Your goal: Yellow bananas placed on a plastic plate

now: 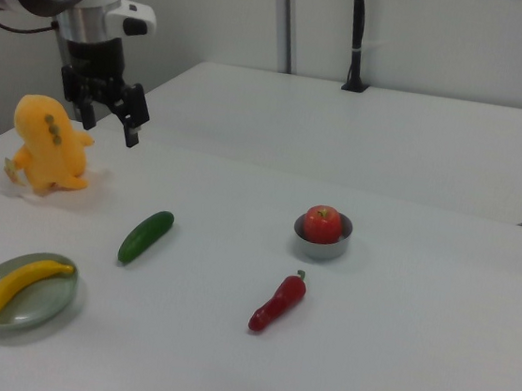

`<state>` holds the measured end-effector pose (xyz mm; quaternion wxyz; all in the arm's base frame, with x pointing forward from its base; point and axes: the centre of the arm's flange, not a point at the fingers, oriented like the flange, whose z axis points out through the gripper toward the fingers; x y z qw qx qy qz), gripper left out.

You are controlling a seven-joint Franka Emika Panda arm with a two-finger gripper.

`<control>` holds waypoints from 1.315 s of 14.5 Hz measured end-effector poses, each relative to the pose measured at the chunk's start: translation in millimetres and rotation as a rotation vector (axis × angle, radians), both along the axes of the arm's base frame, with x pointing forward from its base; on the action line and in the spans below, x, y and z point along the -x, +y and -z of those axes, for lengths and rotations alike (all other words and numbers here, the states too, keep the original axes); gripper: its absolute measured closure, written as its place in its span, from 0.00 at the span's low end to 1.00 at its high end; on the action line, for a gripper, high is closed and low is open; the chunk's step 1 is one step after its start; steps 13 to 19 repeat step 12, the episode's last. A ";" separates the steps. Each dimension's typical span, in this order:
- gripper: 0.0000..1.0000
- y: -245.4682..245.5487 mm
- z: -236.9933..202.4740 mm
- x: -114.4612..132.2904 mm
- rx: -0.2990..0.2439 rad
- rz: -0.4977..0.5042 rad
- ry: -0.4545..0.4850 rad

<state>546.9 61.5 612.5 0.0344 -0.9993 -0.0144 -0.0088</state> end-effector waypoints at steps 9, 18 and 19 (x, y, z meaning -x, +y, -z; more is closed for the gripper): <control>0.00 -30.3 -5.2 -17.3 -0.001 -0.102 -0.034; 0.00 -32.8 -8.4 -20.9 -0.023 -0.093 -0.059; 0.00 -32.8 -8.4 -20.9 -0.023 -0.093 -0.059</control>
